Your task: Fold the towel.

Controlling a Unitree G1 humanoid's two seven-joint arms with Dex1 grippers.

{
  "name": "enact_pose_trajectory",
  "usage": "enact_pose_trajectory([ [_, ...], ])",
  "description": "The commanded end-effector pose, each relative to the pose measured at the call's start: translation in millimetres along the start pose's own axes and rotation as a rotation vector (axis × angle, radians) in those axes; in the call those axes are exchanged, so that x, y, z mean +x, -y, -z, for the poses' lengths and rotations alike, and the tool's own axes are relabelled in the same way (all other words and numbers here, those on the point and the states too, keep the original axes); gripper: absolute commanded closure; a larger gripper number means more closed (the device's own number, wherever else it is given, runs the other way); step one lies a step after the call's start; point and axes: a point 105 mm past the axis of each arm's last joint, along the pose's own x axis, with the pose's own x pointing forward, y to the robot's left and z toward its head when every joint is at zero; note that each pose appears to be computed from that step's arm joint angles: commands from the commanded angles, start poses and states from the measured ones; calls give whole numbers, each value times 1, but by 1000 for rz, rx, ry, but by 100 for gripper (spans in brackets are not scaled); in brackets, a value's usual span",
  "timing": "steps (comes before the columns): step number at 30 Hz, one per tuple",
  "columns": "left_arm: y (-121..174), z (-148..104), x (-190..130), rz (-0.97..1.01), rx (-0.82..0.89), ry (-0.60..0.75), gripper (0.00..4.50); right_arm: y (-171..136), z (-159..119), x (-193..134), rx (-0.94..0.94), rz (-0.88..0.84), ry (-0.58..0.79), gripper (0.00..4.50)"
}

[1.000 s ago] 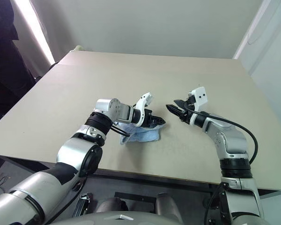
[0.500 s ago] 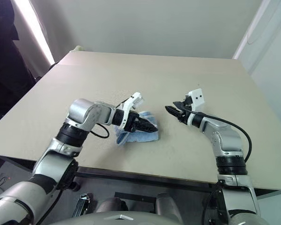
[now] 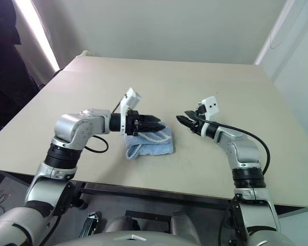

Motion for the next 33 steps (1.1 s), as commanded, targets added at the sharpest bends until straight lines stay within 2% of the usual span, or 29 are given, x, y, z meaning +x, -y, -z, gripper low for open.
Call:
enact_pose_trajectory([
  [1, -7, -33, -31, -52, 42, 110, 184, -7, -17, 3, -33, -33, 48, 207],
  [6, -42, -34, -81, -196, -95, 116, 184, -15, -12, 6, -22, -71, 29, 207],
  [11, -67, -15, -99, -316, -259, 87, 184, -19, -10, 10, -21, -85, 24, 207],
  [14, -71, 3, -90, -334, -367, 38, 184, -19, -9, 11, -20, -87, 18, 207],
  [16, -70, 5, -81, -306, -452, 68, 184, -19, -9, 12, -18, -88, 14, 207],
  [21, -65, 19, -50, -267, -564, 43, 184, -19, -10, 14, -21, -87, 12, 207],
  [25, -64, 35, -30, -283, -589, -39, 184, -19, -9, 14, -26, -79, 4, 207],
  [29, -68, 36, -23, -297, -564, -41, 184, -15, -4, 13, -38, -56, -13, 207],
  [32, -63, 31, -18, -267, -540, -48, 245, -14, -3, 13, -38, -48, -16, 207],
  [33, -62, 29, -16, -263, -526, -54, 279, -13, -3, 12, -37, -41, -17, 207],
])
